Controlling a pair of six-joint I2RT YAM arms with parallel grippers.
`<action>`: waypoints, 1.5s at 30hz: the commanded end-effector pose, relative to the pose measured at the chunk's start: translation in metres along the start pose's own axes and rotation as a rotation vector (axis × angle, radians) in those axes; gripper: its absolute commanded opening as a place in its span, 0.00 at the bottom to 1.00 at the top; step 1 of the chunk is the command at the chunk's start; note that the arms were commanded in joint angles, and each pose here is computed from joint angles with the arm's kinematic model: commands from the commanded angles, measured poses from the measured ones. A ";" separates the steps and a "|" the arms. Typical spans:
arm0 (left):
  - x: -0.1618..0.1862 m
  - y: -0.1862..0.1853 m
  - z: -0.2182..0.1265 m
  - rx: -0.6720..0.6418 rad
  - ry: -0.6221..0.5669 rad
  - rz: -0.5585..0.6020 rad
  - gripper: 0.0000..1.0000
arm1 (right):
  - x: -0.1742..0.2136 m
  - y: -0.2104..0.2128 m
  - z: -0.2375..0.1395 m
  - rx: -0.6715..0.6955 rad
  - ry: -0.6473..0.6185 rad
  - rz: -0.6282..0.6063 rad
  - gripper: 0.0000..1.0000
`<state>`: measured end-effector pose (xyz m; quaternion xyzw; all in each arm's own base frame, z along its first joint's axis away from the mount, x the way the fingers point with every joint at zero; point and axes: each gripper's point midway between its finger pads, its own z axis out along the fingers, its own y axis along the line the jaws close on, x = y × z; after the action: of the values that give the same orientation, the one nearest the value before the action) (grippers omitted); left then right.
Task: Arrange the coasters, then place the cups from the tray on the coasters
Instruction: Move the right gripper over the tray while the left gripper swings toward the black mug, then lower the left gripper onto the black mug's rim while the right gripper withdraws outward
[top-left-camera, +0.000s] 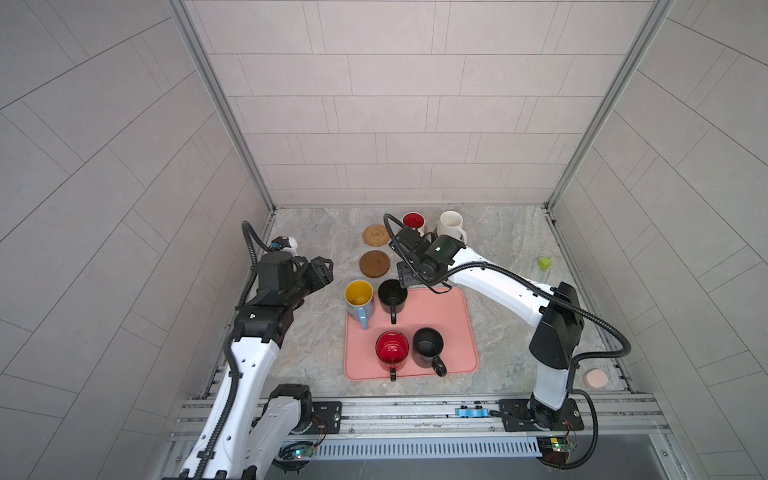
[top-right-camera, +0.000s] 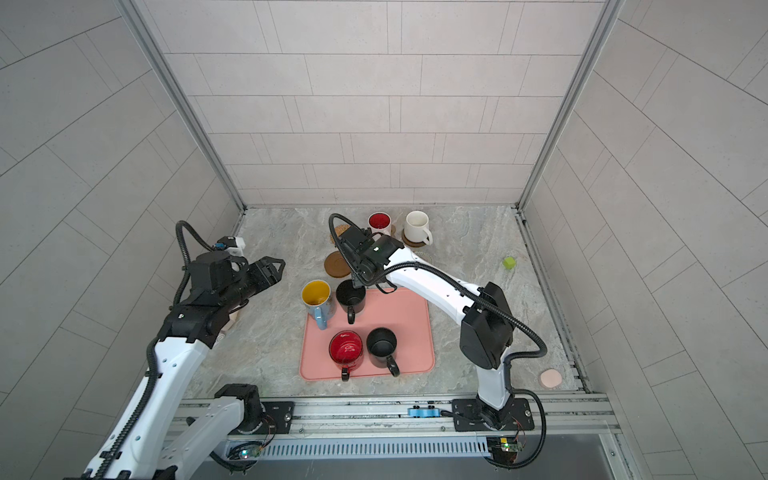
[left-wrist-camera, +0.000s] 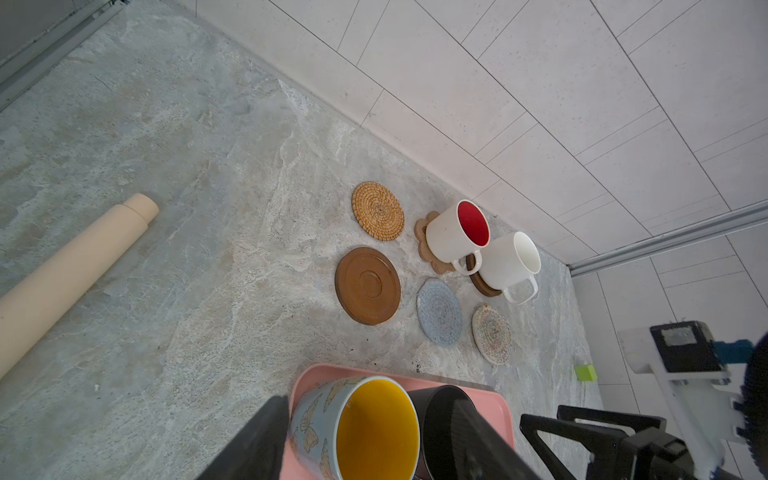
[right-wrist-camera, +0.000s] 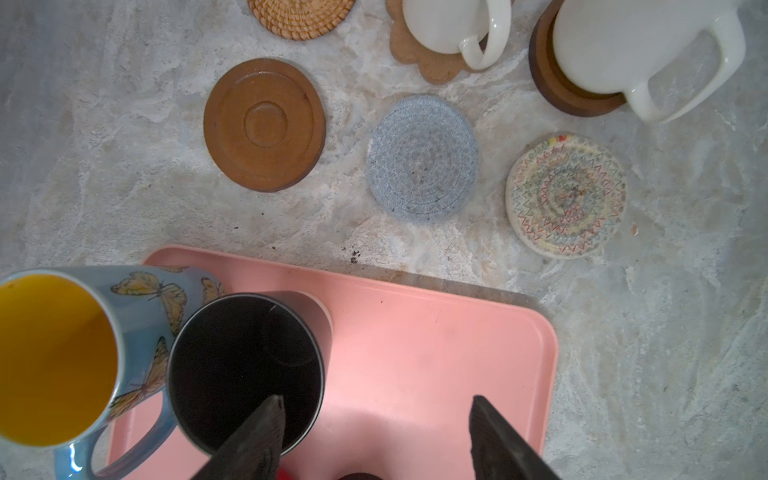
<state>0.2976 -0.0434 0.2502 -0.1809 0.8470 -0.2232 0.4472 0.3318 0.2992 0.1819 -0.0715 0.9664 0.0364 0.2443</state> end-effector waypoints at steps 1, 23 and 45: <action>0.003 0.004 -0.001 -0.013 0.000 -0.003 0.70 | 0.012 0.003 -0.017 0.009 -0.002 0.048 0.72; 0.022 0.008 -0.005 -0.029 0.072 -0.014 0.70 | 0.042 0.020 -0.024 0.020 0.010 0.023 0.69; 0.170 -0.082 0.006 -0.064 0.539 0.274 0.63 | 0.044 -0.121 -0.058 0.138 -0.094 0.256 0.69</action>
<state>0.2196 -0.1983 0.1774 0.0073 0.9525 -0.1921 0.2361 0.2884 0.1882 0.1960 0.0431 0.9634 0.0036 0.2645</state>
